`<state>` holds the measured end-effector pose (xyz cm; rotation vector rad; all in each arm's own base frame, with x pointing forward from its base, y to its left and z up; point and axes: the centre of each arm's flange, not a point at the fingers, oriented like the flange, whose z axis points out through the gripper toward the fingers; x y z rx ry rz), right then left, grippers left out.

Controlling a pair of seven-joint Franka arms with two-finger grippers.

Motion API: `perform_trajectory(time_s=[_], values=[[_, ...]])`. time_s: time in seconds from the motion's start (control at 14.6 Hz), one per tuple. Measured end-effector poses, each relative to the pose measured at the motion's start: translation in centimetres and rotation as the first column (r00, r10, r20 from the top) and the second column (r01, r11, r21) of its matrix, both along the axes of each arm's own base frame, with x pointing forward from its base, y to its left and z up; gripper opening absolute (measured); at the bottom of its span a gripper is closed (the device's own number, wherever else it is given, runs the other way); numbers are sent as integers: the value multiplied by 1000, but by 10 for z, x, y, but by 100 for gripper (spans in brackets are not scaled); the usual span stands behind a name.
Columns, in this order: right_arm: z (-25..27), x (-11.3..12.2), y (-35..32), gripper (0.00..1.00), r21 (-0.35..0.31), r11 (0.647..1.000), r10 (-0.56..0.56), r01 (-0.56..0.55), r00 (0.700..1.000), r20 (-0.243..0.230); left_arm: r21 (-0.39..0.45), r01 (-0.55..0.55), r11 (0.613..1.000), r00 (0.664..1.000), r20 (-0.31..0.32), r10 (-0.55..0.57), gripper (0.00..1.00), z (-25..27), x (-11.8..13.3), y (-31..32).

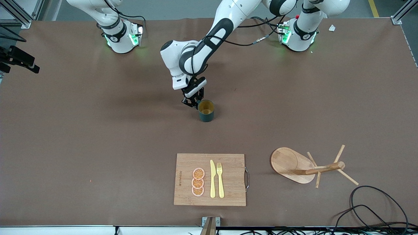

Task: Pass cup and hang on rack
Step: 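Grasp the mug handle with the left gripper and lift, then carry the teal mug with the left gripper to the wooden rack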

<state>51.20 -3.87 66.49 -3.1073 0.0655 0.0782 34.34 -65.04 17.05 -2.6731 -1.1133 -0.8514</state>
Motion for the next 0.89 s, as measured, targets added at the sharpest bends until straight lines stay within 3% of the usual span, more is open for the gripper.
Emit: perform_trajectory(time_s=[0.27, 0.48, 0.69, 0.89], values=[[-8, 0, 1, 100, 2, 1000, 1, -1, 1000, -21, -42, 5, 999, 999, 36, -4, 21, 45, 17, -5], [-10, 0, 0, 100, 2, 1000, 1, -1, 1000, -27, -105, -20, 994, 998, 53, 26, 21, 113, 50, 5], [-10, 0, 0, 100, 4, 999, 32, -32, 999, -25, -201, -75, 977, 997, 20, 81, 21, 192, 97, 37], [-10, 0, 0, 100, 6, 999, 54, -54, 998, -24, -327, -135, 935, 991, -56, 124, 21, 278, 133, 78]])
